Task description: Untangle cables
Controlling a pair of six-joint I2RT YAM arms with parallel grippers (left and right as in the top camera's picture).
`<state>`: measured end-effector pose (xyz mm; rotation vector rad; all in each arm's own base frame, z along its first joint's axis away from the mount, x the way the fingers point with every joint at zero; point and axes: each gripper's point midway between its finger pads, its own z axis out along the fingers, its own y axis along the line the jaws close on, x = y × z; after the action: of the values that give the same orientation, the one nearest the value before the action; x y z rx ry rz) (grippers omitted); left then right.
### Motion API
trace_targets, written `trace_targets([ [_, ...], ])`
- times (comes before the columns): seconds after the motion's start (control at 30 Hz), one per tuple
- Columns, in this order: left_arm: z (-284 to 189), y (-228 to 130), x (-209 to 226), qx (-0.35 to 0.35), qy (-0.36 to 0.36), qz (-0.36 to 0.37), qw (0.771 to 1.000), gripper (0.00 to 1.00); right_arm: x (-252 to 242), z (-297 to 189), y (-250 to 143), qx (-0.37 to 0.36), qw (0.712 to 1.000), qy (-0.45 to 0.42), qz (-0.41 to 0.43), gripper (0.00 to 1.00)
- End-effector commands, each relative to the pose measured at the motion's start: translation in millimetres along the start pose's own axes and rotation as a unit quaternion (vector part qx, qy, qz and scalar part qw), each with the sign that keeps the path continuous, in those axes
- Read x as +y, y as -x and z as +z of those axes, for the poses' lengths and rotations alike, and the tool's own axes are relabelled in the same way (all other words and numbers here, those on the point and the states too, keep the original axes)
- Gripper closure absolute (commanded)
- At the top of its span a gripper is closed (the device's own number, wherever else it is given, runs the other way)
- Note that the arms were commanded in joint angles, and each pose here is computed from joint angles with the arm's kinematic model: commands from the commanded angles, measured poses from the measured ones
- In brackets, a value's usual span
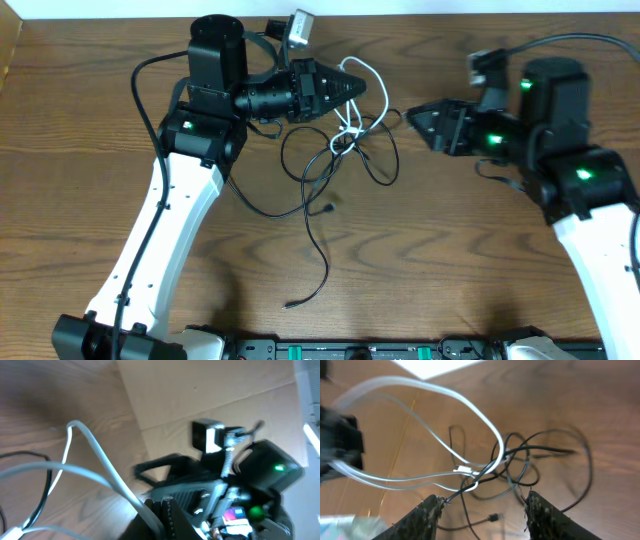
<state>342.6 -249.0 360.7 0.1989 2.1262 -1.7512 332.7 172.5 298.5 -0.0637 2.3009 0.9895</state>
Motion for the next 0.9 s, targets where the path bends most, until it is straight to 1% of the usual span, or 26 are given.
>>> trace_targets([
  [0.0, 2, -3, -19, 0.009, -0.024, -0.011, 1.0, 0.92, 10, 21, -15, 0.039, 0.999, 0.022, -0.004, 0.45],
  [0.07, 3, -2, -22, 0.005, -0.026, -0.013, 1.0, 0.92, 4, 34, -18, 0.046, 0.999, 0.003, 0.016, 0.46],
  [0.1, 3, -1, -23, 0.004, -0.027, -0.015, 1.0, 0.93, -2, 40, -19, 0.049, 0.998, -0.011, 0.034, 0.48],
  [0.2, 3, 0, -22, 0.001, -0.025, -0.015, 1.0, 0.92, -10, 52, -23, 0.055, 0.996, -0.033, 0.062, 0.61],
  [0.23, 3, 1, -22, 0.0, -0.025, -0.015, 1.0, 0.92, -11, 55, -25, 0.059, 0.996, -0.034, 0.064, 0.62],
  [0.37, 3, 1, -21, -0.001, -0.024, -0.015, 1.0, 0.92, -13, 68, -34, 0.077, 0.994, -0.038, 0.066, 0.61],
  [0.53, 3, 2, -21, -0.003, -0.022, -0.015, 1.0, 0.92, -36, 82, -37, 0.074, 0.991, -0.093, 0.065, 0.59],
  [0.67, 3, 1, -20, -0.003, -0.021, -0.017, 1.0, 0.92, -42, 91, -38, 0.077, 0.989, -0.097, 0.08, 0.6],
  [0.7, 3, 1, -20, -0.003, -0.021, -0.017, 1.0, 0.92, -42, 93, -36, 0.075, 0.989, -0.097, 0.084, 0.62],
  [0.73, 3, 1, -20, -0.003, -0.021, -0.017, 1.0, 0.93, -42, 94, -35, 0.073, 0.989, -0.095, 0.084, 0.67],
  [0.83, 3, 1, -20, -0.003, -0.021, -0.015, 1.0, 0.92, -42, 95, -34, 0.071, 0.99, -0.094, 0.083, 0.94],
  [0.87, 3, 1, -19, -0.003, -0.02, -0.009, 1.0, 0.92, -42, 95, -34, 0.072, 0.99, -0.093, 0.08, 0.99],
])
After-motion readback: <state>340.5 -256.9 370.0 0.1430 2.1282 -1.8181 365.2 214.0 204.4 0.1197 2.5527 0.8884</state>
